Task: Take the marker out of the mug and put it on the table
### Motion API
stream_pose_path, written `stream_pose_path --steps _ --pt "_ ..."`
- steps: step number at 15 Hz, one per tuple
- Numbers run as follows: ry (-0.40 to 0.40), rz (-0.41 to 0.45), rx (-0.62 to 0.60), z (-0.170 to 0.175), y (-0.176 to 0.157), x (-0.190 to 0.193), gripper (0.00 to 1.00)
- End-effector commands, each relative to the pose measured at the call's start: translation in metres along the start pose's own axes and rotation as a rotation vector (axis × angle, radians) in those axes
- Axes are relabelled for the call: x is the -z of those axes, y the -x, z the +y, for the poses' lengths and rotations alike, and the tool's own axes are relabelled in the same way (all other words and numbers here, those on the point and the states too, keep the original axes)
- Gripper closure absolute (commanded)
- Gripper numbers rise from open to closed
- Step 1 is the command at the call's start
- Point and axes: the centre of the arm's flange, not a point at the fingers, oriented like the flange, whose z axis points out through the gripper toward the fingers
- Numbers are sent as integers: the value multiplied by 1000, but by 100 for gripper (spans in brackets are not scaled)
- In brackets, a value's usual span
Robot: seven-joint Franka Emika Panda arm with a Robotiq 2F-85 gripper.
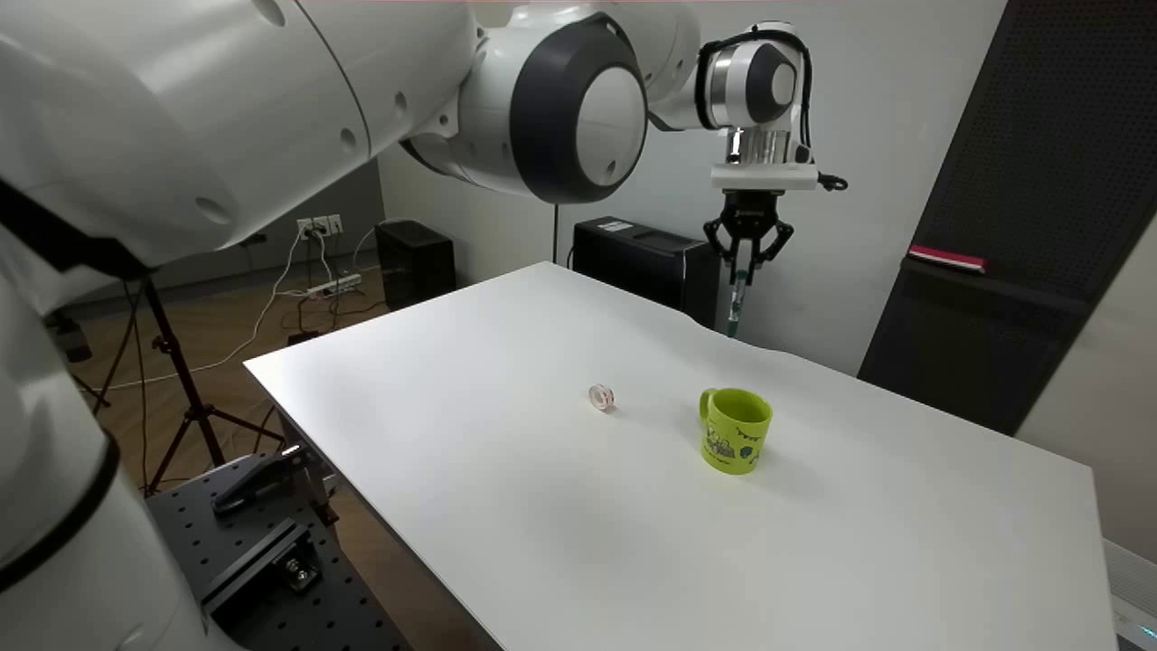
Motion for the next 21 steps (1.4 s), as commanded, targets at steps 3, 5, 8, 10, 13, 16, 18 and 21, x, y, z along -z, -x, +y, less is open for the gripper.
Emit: stream_pose_path --steps 3,5,8,10,13,16,18,21 --pt "-12 205 -11 -50 -2 -9 94" --pt "-19 245 -9 -63 -5 -20 94" --pt "-40 293 -16 -81 -6 -38 94" --pt "-51 313 -15 -92 -4 -53 94" --pt "-48 344 -15 -106 1 -74 94" --pt "-56 359 -20 -117 9 -89 94" --pt "-69 353 -23 -125 15 -97 94" --pt "-85 335 -30 -137 27 -109 94"
